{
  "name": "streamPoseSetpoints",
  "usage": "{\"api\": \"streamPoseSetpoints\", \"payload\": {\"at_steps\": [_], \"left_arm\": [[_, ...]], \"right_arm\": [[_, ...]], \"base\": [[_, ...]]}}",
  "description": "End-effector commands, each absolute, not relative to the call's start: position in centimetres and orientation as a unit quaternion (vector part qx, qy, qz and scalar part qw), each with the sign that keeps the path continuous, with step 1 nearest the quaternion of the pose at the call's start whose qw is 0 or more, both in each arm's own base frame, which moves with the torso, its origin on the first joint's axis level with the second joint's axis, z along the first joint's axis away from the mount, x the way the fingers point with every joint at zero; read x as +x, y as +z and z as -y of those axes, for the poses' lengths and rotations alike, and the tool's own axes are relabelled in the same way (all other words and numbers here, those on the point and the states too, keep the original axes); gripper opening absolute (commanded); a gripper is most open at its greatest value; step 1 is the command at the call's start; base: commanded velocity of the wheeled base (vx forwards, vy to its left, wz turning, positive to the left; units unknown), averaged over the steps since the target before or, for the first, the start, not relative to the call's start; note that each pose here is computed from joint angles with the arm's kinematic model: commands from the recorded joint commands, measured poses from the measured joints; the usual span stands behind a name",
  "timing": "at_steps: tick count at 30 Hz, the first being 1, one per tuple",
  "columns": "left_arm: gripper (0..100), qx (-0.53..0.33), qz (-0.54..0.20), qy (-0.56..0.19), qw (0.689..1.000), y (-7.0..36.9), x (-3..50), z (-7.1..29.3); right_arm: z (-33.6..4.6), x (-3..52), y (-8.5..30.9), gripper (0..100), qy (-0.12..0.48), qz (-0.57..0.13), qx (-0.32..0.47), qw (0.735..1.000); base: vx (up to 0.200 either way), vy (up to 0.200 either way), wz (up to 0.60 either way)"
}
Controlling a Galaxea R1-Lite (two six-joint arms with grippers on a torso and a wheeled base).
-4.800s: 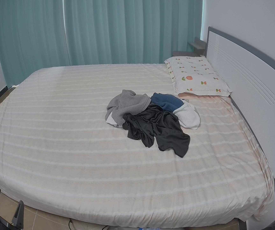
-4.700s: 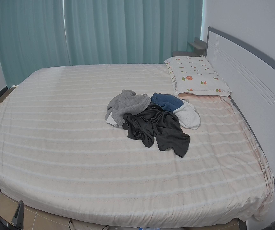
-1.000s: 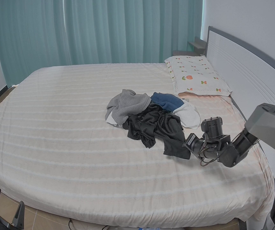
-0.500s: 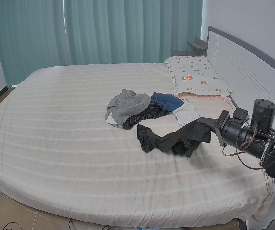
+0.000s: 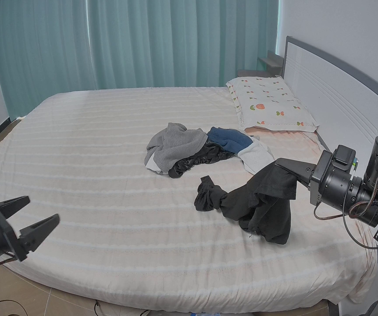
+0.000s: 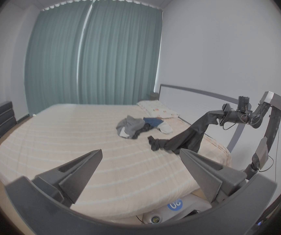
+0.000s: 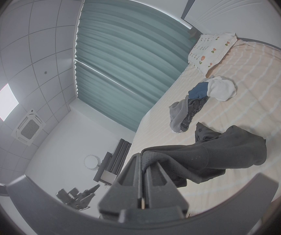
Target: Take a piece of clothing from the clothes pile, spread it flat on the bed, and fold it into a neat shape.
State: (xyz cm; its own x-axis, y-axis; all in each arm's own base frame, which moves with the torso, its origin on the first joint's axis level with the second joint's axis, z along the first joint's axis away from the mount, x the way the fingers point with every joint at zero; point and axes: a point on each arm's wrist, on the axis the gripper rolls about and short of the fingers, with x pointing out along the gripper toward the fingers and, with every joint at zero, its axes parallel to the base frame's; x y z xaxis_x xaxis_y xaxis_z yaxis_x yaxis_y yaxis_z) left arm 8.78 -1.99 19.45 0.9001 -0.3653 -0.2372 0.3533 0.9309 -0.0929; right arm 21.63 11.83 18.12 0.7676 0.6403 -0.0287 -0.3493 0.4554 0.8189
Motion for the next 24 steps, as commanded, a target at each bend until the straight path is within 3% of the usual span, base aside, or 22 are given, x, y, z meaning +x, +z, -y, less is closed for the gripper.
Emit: {"api": "streamPoseSetpoints", "payload": {"at_steps": [1,2,3,8,11,15,19,24], "left_arm": [[100,-0.009,-0.301,-0.245,0.921,12.7,19.6,9.5],[100,-0.009,-0.301,-0.245,0.921,12.7,19.6,9.5],[100,-0.022,-0.301,-0.244,0.922,11.2,21.1,11.8],[100,-0.041,-0.337,-0.249,0.907,8.4,22.2,16.9],[100,-0.045,-0.353,-0.246,0.902,6.8,22.8,19.5],[100,-0.053,-0.357,-0.24,0.901,5.8,23.8,21.3],[100,-0.06,-0.367,-0.23,0.899,3.7,25.9,23.2],[100,-0.121,-0.366,-0.198,0.901,2.7,28.4,24.8]], "right_arm": [[-12.5,20.3,19.5,0,0.321,-0.146,0.434,0.829],[-12.5,20.3,19.5,0,0.321,-0.146,0.434,0.829],[-12.5,20.0,20.4,0,0.31,-0.122,0.44,0.834],[-14.4,17.4,18.9,0,0.347,-0.174,0.42,0.821],[-13.9,16.1,20.1,0,0.369,-0.154,0.419,0.815],[-13.2,15.4,20.5,0,0.381,-0.153,0.418,0.811],[-13.3,16.9,18.9,0,0.349,-0.188,0.41,0.822],[-13.1,17.5,18.5,0,0.335,-0.188,0.41,0.827]], "base": [[0.0,0.0,0.0],[0.0,0.0,0.0],[0.0,0.0,0.0],[0.0,0.0,0.0],[0.0,0.0,0.0],[0.0,0.0,0.0],[0.0,0.0,0.0],[0.0,0.0,0.0]]}}
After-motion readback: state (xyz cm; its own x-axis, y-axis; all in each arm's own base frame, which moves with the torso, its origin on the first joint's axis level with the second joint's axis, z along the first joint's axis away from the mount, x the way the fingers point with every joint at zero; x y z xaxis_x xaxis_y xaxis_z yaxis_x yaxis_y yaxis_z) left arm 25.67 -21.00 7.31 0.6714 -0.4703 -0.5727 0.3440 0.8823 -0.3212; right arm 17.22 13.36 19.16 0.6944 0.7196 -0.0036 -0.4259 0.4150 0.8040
